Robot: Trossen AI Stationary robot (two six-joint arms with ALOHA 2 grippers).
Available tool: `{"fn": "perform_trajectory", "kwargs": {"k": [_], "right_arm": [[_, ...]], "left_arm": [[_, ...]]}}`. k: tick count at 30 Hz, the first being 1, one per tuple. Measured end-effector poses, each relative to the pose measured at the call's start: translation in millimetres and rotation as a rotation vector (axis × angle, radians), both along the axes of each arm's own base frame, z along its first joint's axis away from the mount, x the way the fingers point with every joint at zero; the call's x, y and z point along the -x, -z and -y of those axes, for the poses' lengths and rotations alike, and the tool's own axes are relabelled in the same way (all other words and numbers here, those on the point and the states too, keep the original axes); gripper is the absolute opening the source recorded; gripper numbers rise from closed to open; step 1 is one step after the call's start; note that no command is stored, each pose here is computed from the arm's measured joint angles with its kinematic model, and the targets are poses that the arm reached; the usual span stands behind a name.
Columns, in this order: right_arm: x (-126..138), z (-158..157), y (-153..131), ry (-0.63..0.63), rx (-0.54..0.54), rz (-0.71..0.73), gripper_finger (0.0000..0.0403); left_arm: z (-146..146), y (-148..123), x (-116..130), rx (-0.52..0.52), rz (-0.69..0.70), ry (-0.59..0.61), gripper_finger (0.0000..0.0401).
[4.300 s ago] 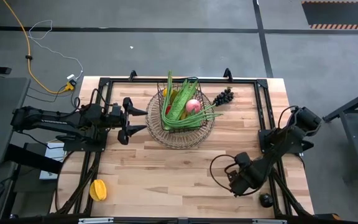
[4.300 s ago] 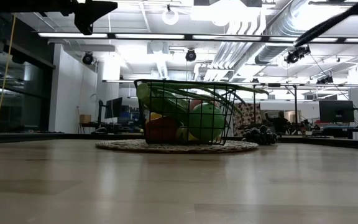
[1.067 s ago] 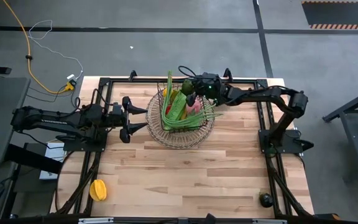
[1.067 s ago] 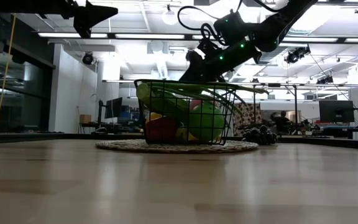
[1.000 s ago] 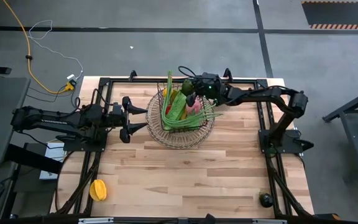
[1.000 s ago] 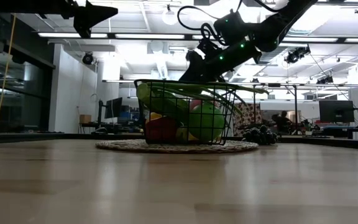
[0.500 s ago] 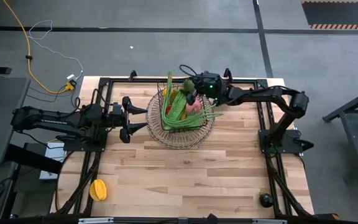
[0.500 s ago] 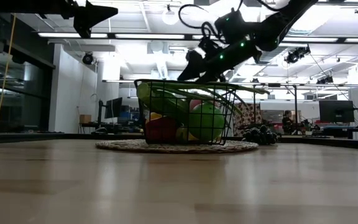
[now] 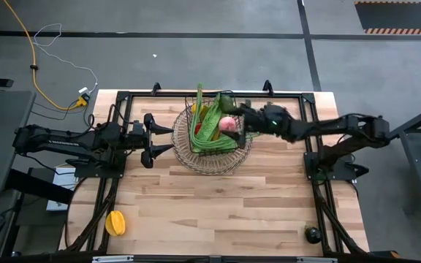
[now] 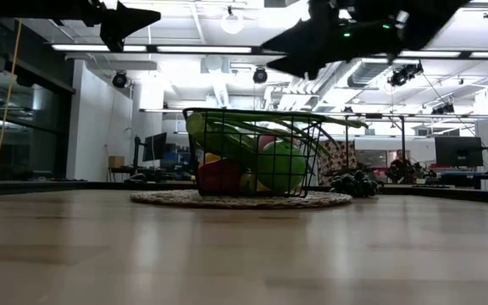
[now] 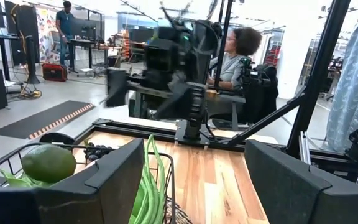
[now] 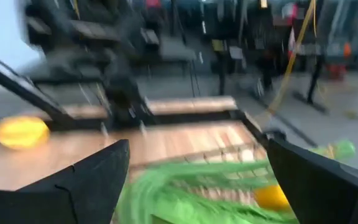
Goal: Build produce basket
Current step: Put the starfruit into the black mesh basket
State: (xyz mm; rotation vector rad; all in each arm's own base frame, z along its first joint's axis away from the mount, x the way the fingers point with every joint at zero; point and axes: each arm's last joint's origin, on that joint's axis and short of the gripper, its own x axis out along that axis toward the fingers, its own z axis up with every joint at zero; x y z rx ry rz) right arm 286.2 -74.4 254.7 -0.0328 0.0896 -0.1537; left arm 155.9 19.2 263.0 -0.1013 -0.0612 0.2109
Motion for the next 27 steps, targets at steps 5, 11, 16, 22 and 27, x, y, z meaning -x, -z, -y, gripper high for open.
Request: {"fn": "perform_trajectory", "kwargs": {"k": [5,11,16,22,27], "right_arm": [[25.4,-24.6,14.0,-0.063,-0.04,0.209,0.037],[36.4,-33.8,13.0,-0.093,-0.006,0.321,0.037],[36.0,-33.6,14.3,-0.092,-0.004,0.306,0.037],[35.8,-33.6,15.2,-0.091,-0.003,0.297,0.037],[35.8,-33.6,15.2,-0.091,-0.003,0.297,0.037]], "left_arm": [[0.0,0.0,0.0,0.0,0.0,0.0,0.0266],[0.0,-0.9,0.0,-0.001,0.009,0.001,0.0266],[0.0,-0.9,0.0,-0.001,0.009,-0.001,0.0266],[-0.1,-0.9,0.1,0.001,0.01,-0.004,0.0266],[1.8,2.5,-5.0,0.108,0.009,0.03,0.0266]]}}
